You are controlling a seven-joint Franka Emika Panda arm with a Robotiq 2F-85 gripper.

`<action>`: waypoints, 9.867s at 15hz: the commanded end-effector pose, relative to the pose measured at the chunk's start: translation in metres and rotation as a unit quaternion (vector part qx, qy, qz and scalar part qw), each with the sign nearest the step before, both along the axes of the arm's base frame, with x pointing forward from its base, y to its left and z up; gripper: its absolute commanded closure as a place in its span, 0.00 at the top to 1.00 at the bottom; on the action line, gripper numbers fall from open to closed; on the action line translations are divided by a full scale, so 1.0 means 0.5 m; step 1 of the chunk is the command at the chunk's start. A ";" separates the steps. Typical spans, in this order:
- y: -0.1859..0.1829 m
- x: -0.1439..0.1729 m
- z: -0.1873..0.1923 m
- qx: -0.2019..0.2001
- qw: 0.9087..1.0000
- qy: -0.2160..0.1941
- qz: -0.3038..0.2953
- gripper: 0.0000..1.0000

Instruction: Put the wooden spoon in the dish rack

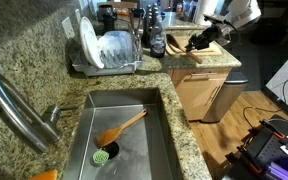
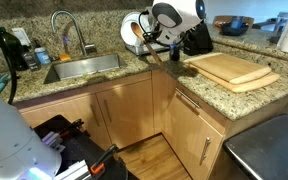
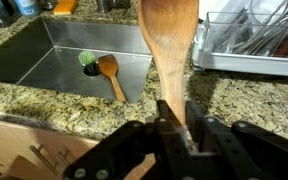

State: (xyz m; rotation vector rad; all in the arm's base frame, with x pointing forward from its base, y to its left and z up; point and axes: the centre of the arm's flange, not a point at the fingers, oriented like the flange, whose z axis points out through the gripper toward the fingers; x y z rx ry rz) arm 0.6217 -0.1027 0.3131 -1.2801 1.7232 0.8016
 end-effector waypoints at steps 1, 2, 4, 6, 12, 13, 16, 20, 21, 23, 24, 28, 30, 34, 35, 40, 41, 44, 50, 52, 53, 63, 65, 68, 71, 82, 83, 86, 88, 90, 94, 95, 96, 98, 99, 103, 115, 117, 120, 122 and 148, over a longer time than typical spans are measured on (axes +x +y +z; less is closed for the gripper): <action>0.027 0.030 0.004 0.035 0.999 -0.031 -0.025 0.06; 0.045 0.037 0.010 0.048 0.998 -0.040 -0.032 0.06; 0.087 0.045 0.032 0.097 0.994 -0.047 -0.027 0.06; 0.118 0.048 0.051 0.153 0.987 -0.049 -0.029 0.06; 0.139 0.054 0.047 0.133 0.990 -0.050 -0.023 0.06; 0.147 0.060 0.055 0.148 0.987 -0.055 -0.021 0.06; 0.193 0.078 0.116 0.231 0.969 -0.087 -0.027 0.06; 0.212 0.090 0.148 0.271 0.957 -0.096 -0.047 0.06; 0.215 0.093 0.156 0.276 0.955 -0.099 -0.046 0.23; 0.215 0.093 0.150 0.275 0.955 -0.096 -0.047 0.23; 0.214 0.093 0.147 0.275 0.956 -0.095 -0.048 0.06; 0.250 0.121 0.139 0.365 0.926 -0.092 -0.023 0.06; 0.291 0.137 0.132 0.388 0.916 -0.099 -0.008 0.06; 0.310 0.123 0.115 0.378 0.922 -0.087 -0.012 0.23; 0.315 0.126 0.111 0.379 0.921 -0.086 -0.011 0.23; 0.345 0.176 0.099 0.421 0.904 -0.076 0.006 0.06; 0.359 0.194 0.099 0.433 0.898 -0.075 0.009 0.06; 0.364 0.170 0.097 0.428 0.900 -0.076 -0.004 0.23; 0.381 0.207 0.069 0.440 0.895 -0.075 -0.007 0.06; 0.394 0.234 0.055 0.431 0.898 -0.090 -0.019 0.06; 0.401 0.245 0.052 0.430 0.897 -0.097 -0.023 0.06; 0.411 0.242 0.044 0.424 0.894 -0.145 -0.020 0.06; 0.416 0.255 0.055 0.422 0.889 -0.178 -0.022 0.06; 0.411 0.236 0.055 0.424 0.890 -0.166 -0.018 0.23; 0.411 0.240 0.058 0.425 0.888 -0.173 -0.019 0.06; 0.382 0.295 0.049 0.419 0.890 -0.168 -0.060 0.23; 0.382 0.295 0.050 0.419 0.890 -0.168 -0.060 0.23; 0.371 0.293 0.029 0.417 0.892 -0.165 -0.064 0.06; 0.379 0.293 0.035 0.417 0.892 -0.164 -0.062 0.23; 0.373 0.293 0.017 0.416 0.893 -0.160 -0.067 0.23; 0.371 0.294 0.009 0.416 0.893 -0.158 -0.068 0.23; 0.377 0.300 0.007 0.415 0.893 -0.161 -0.066 0.06; 0.382 0.307 0.001 0.419 0.891 -0.158 -0.067 0.06; 0.379 0.293 0.003 0.417 0.893 -0.155 -0.067 0.06; 0.381 0.293 -0.001 0.418 0.893 -0.154 -0.067 0.23; 0.381 0.293 -0.003 0.418 0.893 -0.153 -0.067 0.06; 0.375 0.304 -0.055 0.405 0.898 -0.156 -0.072 0.06; 0.382 0.296 -0.051 0.413 0.896 -0.148 -0.072 0.23; 0.380 0.294 -0.074 0.411 0.897 -0.146 -0.075 0.23; 0.380 0.295 -0.073 0.411 0.897 -0.147 -0.075 0.23; 0.356 0.258 -0.188 0.396 0.905 -0.110 -0.107 0.23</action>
